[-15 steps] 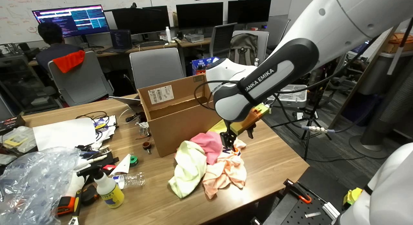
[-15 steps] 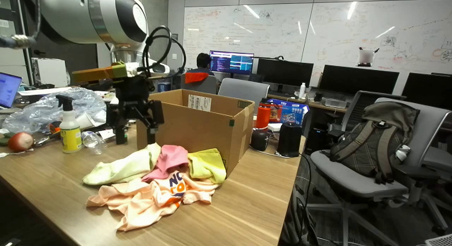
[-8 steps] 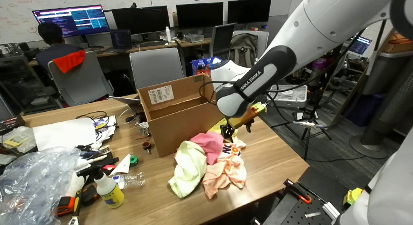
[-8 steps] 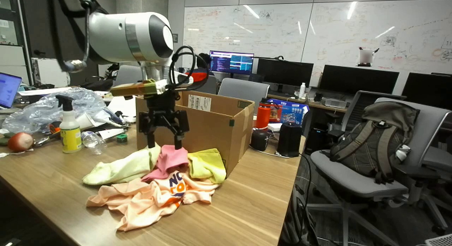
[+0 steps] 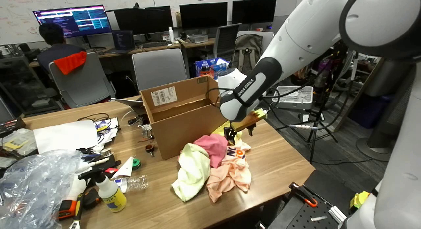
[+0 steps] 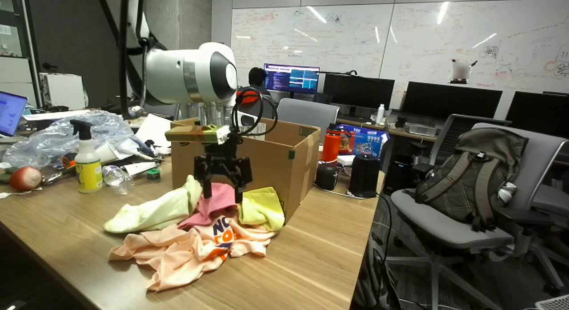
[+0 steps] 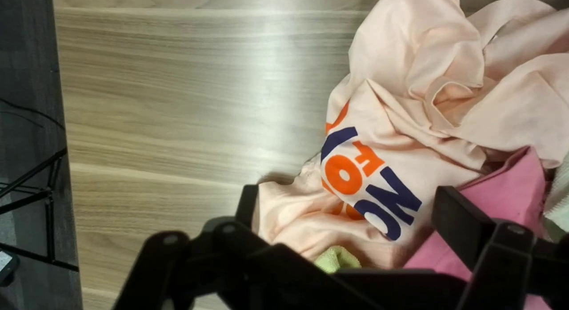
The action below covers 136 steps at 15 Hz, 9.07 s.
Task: Put all the towels into the box.
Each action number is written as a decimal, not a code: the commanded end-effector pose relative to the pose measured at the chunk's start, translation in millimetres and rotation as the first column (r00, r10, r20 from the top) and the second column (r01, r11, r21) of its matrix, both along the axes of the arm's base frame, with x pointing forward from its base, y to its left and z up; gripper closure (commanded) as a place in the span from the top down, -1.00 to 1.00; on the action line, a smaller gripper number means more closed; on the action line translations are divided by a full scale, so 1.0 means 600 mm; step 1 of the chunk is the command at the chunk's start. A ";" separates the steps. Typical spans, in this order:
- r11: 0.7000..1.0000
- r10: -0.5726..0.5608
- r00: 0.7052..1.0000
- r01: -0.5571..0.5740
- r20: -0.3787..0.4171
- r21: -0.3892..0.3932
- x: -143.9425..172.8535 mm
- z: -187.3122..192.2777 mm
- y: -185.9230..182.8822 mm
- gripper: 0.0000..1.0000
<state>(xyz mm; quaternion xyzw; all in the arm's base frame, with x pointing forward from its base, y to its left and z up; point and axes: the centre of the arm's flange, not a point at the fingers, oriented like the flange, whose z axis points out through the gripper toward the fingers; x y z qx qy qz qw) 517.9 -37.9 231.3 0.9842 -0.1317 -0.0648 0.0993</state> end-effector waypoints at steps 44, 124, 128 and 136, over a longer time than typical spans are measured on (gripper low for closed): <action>0.966 0.186 0.981 -0.172 -0.062 0.192 -0.001 -0.132 -0.010 -0.99; 0.876 0.166 0.957 -0.033 0.237 -0.481 0.336 0.684 0.149 1.00; 0.892 0.100 0.981 -0.014 0.166 -0.453 0.283 0.681 0.127 1.00; 0.963 0.021 0.999 -0.012 0.030 -0.269 0.185 0.644 0.065 1.00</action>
